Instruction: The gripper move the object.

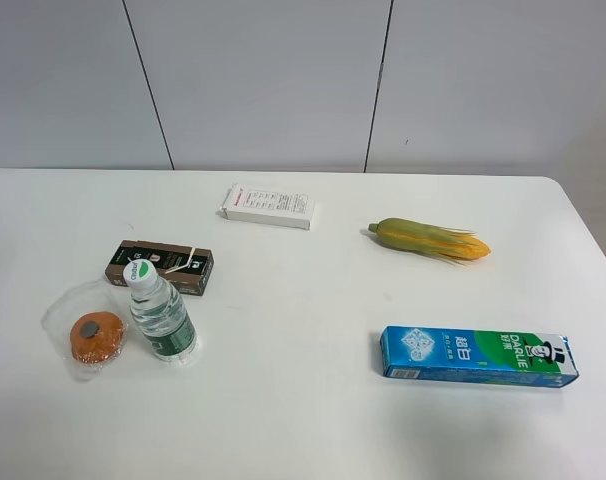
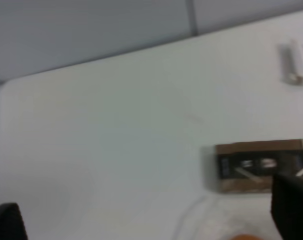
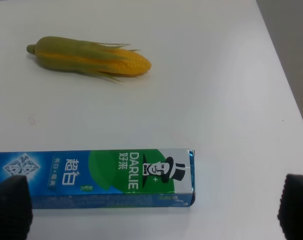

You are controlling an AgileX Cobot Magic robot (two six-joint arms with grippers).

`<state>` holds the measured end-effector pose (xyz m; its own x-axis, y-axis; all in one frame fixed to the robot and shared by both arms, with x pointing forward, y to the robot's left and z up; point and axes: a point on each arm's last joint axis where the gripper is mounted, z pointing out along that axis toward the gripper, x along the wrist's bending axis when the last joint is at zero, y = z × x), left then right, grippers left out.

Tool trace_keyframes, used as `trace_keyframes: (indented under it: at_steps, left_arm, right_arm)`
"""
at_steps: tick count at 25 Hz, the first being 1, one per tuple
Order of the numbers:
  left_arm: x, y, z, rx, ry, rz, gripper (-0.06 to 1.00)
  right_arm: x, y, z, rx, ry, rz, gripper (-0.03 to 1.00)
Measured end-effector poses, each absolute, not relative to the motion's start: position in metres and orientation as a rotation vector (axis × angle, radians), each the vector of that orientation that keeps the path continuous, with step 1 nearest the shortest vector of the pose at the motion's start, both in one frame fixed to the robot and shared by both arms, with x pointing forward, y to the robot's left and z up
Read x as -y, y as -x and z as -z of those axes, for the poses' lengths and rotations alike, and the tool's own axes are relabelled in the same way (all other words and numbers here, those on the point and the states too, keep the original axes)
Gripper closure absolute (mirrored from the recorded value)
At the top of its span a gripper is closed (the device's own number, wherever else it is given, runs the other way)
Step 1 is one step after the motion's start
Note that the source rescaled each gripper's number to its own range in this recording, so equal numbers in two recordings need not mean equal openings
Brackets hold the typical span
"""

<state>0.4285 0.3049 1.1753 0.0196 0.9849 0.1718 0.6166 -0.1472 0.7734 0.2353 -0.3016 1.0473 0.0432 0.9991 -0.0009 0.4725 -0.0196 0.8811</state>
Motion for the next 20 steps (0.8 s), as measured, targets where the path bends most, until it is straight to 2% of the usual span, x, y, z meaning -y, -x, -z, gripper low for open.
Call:
trace_keyframes:
  at_steps: [4,14,17,20]
  left_arm:
    - [-0.316,-0.388,-1.192,-1.667,-1.728,-1.02,-0.05]
    - [-0.299,-0.268,-1.212,-1.508,-1.499,-0.978,-0.05]
    - [-0.296,-0.238,-1.203,-1.465,-1.456,-1.004,-0.06]
    - [-0.296,-0.218,-1.18,-1.443,-1.434,-1.023,-0.06]
  right_arm:
    - [0.302,-0.235,-1.047,-1.523,-1.589,-0.91,-0.03]
    - [0.302,-0.235,-1.047,-1.523,-1.589,-0.91,-0.03]
    - [0.302,-0.235,-1.047,-1.523,-1.589,-0.91,-0.03]
    - [0.302,-0.235,-1.047,-1.523,-1.589,-0.91,-0.03]
